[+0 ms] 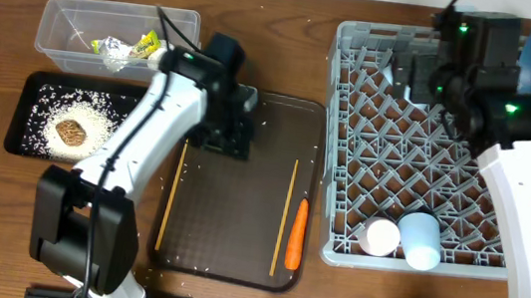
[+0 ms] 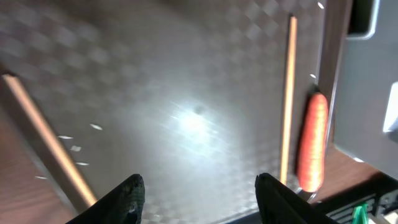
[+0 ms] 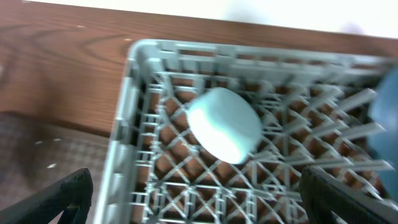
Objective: Sort waste into correct bins and load items into the dishwasher rack
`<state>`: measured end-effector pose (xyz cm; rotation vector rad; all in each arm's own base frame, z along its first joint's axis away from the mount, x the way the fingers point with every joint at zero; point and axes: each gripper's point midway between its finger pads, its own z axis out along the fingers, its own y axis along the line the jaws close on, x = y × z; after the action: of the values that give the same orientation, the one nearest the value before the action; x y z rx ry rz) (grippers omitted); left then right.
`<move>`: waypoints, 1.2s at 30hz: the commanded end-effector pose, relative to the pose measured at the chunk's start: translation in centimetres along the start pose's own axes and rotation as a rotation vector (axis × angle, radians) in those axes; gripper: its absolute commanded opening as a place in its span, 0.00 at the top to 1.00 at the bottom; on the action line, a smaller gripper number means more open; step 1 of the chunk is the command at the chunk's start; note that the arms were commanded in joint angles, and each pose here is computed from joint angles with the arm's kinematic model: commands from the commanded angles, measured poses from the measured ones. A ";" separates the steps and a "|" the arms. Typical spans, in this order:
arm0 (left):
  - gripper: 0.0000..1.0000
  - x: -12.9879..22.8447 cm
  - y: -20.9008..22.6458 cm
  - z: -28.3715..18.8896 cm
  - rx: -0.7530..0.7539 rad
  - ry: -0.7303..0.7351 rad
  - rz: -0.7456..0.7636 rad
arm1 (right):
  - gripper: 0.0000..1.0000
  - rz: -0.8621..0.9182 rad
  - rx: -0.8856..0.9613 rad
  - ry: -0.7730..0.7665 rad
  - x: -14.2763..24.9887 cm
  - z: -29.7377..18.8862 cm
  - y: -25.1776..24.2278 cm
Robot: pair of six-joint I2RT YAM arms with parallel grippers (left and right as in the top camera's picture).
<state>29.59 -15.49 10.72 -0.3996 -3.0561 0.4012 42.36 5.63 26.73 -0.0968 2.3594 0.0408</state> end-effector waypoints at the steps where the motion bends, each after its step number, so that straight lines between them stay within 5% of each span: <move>1: 0.42 1.4 -1.9 1.1 -0.004 0.023 -0.093 | 0.01 0.052 0.052 -0.011 -0.1 -0.9 -2.1; 8: 0.42 2.8 -2.6 5.5 -0.157 -0.011 -0.142 | 0.01 0.062 -0.001 0.005 0.2 -0.8 -1.6; 15: 0.42 2.2 -1.1 5.1 -0.152 -0.024 -0.209 | 0.01 -0.018 -0.217 0.023 0.6 -1.0 4.8; 21: 0.41 3.8 -7.4 5.4 0.145 0.066 0.113 | 0.01 -0.044 -0.081 0.015 0.7 -0.7 4.2; 28: 0.31 6.4 -11.9 6.8 0.146 0.106 0.288 | 0.01 -0.005 -0.051 0.032 0.9 -0.5 2.5; 36: 0.27 7.7 -11.6 9.2 0.005 0.151 0.265 | 0.01 0.011 -0.031 0.062 1.6 -0.5 1.4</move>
<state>18.32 -27.23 6.08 -0.8495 -2.8445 0.4645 40.87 7.53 25.63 -0.1352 2.4257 0.0898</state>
